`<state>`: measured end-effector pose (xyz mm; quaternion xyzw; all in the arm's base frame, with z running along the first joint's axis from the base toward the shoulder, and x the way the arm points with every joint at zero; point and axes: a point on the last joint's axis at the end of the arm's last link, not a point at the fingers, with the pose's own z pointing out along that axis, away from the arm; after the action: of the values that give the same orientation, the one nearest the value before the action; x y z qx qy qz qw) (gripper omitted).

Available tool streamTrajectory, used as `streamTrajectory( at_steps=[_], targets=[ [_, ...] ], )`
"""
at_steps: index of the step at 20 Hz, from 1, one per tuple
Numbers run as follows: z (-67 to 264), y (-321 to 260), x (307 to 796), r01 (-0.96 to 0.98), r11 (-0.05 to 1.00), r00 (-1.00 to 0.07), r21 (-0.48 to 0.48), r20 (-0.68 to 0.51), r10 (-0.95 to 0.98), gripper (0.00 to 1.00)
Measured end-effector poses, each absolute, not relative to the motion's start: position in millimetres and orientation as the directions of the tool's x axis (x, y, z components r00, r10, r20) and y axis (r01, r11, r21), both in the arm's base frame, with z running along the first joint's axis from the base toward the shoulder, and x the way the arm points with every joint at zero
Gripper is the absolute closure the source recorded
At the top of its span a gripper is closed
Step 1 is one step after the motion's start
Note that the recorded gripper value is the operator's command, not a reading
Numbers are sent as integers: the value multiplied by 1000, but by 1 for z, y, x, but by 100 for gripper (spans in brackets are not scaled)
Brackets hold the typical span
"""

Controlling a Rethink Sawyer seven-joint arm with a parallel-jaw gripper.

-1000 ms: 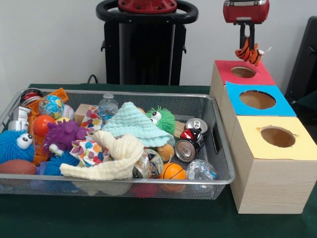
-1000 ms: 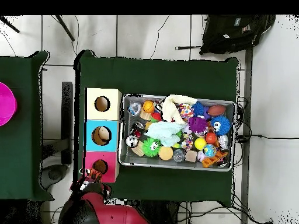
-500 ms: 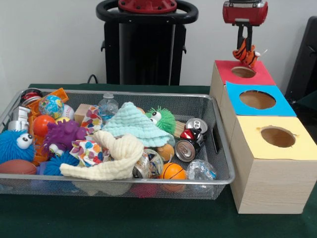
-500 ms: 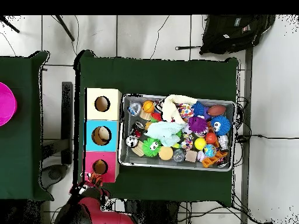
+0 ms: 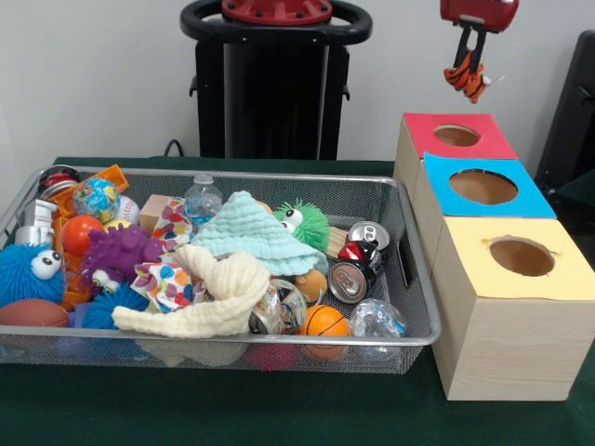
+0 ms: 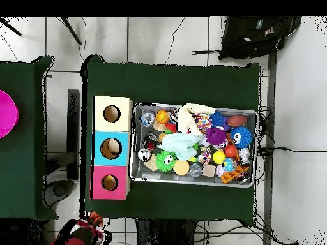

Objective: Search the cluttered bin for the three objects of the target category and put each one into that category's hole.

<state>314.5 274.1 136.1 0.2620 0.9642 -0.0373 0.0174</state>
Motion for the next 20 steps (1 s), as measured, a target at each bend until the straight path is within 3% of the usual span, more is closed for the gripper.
streamTrajectory(
  at_steps=[8,12,20],
  targets=[
    [138,282,304,651,738,-756,-177,-60,652,100],
    [141,268,329,760,629,-649,-165,-147,746,100],
    [150,260,365,829,546,-557,-118,-244,794,100]
  ],
)
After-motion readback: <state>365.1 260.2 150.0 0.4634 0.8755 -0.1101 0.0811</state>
